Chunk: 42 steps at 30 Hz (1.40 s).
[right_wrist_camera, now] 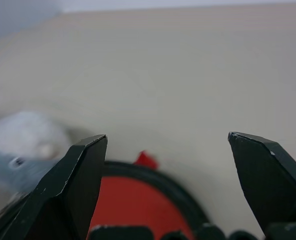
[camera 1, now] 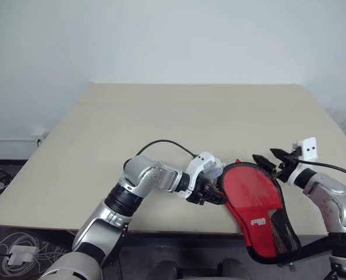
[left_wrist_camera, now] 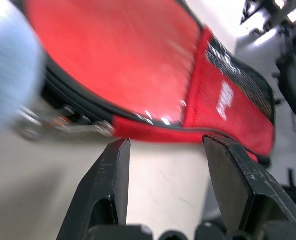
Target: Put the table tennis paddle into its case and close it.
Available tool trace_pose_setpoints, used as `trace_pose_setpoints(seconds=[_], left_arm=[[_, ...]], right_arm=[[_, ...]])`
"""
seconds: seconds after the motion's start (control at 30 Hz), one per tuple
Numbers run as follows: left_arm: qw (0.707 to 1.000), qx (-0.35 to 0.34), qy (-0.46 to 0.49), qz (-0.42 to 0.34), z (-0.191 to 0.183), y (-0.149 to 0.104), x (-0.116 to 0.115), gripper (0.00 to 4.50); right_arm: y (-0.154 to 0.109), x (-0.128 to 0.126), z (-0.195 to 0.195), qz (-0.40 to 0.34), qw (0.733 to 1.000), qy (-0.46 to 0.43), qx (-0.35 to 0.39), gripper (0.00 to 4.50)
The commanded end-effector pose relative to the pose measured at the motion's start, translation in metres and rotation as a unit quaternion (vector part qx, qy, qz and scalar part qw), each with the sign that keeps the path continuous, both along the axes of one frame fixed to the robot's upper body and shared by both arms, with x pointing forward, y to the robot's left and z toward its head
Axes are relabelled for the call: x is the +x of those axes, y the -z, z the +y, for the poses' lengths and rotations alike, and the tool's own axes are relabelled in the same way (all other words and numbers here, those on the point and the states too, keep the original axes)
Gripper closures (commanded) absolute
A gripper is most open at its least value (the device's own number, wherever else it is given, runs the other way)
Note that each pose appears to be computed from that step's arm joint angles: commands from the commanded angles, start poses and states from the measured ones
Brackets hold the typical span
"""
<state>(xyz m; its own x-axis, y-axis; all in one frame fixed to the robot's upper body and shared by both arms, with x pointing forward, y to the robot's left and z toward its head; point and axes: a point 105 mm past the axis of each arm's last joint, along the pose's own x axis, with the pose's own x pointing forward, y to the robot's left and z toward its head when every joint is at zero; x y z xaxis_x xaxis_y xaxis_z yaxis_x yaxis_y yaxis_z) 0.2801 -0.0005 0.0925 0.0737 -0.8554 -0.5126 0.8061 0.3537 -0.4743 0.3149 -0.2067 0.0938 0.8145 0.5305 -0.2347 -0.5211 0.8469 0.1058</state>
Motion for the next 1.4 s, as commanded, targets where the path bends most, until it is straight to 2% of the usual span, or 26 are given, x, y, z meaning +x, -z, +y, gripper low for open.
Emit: trace_pose_setpoints(seconds=[0.03,0.17,0.37,0.6,0.77,0.97,1.2,1.37,1.4], left_arm=[[0.995,-0.037,-0.046,-0.079,0.012,-0.034,0.034,2.12],[0.986,-0.050,-0.085,-0.131,0.028,-0.057,0.066,2.12],[0.981,-0.003,-0.081,-0.175,0.042,-0.050,0.089,2.12],[0.989,0.022,-0.052,-0.137,0.042,-0.013,0.083,2.12],[0.992,0.003,-0.037,-0.121,0.037,-0.004,0.079,2.12],[0.997,-0.039,-0.034,-0.049,0.030,0.003,0.072,2.12],[0.999,-0.035,-0.012,0.023,0.024,0.024,0.060,2.12],[0.999,-0.034,-0.019,0.022,0.018,0.029,0.062,2.12],[0.998,-0.047,-0.027,0.023,0.016,0.026,0.065,2.28]], right_arm=[[-0.004,-0.016,0.018,-0.007,0.998,-0.061,-0.015,0.28],[0.013,-0.027,0.028,0.013,0.996,-0.082,-0.032,0.28],[0.030,-0.025,0.035,0.026,0.996,-0.078,-0.039,0.28],[0.057,-0.031,0.045,0.060,0.996,-0.063,-0.011,0.28],[0.074,-0.036,0.049,0.075,0.996,-0.049,-0.003,0.28],[0.081,-0.032,0.044,0.081,0.996,-0.033,-0.015,0.28],[0.083,-0.029,0.040,0.084,0.996,-0.025,-0.019,0.28],[0.084,-0.028,0.036,0.085,0.996,-0.019,-0.028,0.28],[0.085,-0.028,0.036,0.085,0.996,-0.018,-0.029,0.28]])
